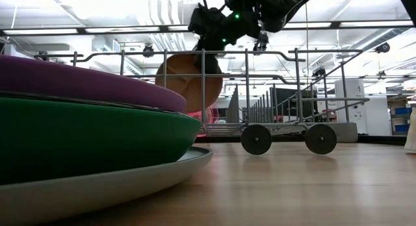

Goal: Sort dishes
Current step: Put the brown plate into the dish rack

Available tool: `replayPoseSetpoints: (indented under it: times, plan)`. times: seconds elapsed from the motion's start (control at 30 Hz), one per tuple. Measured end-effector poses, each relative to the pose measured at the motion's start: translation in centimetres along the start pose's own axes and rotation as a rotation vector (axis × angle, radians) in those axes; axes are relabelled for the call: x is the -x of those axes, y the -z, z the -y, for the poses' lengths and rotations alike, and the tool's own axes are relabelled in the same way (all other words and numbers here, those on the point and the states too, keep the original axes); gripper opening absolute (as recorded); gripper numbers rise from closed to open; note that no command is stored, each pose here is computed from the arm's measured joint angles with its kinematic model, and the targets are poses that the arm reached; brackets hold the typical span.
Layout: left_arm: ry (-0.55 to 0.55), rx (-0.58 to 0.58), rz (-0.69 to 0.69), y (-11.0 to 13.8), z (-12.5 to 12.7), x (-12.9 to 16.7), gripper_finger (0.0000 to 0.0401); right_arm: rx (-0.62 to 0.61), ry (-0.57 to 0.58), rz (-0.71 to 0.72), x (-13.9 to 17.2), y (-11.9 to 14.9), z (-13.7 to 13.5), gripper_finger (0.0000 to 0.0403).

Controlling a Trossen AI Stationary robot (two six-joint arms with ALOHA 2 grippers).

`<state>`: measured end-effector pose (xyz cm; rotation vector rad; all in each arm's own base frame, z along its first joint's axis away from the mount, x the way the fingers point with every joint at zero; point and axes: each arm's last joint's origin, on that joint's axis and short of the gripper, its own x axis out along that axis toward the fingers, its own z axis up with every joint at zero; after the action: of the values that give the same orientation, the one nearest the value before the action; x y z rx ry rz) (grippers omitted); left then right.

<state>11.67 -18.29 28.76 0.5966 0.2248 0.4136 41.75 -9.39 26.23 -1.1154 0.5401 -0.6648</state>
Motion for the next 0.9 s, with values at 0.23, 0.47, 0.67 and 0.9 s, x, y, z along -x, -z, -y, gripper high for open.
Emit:
replayPoseSetpoints:
  times: [0.23,0.47,0.67,0.9]
  plan:
    - [0.0,0.0,-0.002,0.0,0.0,0.0,0.0062,0.0,-0.008,0.004,0.6,-0.7,-0.4,0.0]
    - [0.002,0.0,-0.007,0.0,0.0,0.0,0.0062,0.009,-0.039,-0.014,0.8,-0.4,-1.3,0.0]
    - [0.002,0.0,-0.007,0.0,0.0,0.0,0.0062,0.011,-0.058,-0.024,0.9,0.0,-2.0,0.0]
    - [0.002,0.0,-0.007,0.0,0.0,0.0,0.0062,-0.019,-0.07,-0.034,1.0,0.2,-2.2,0.0012]
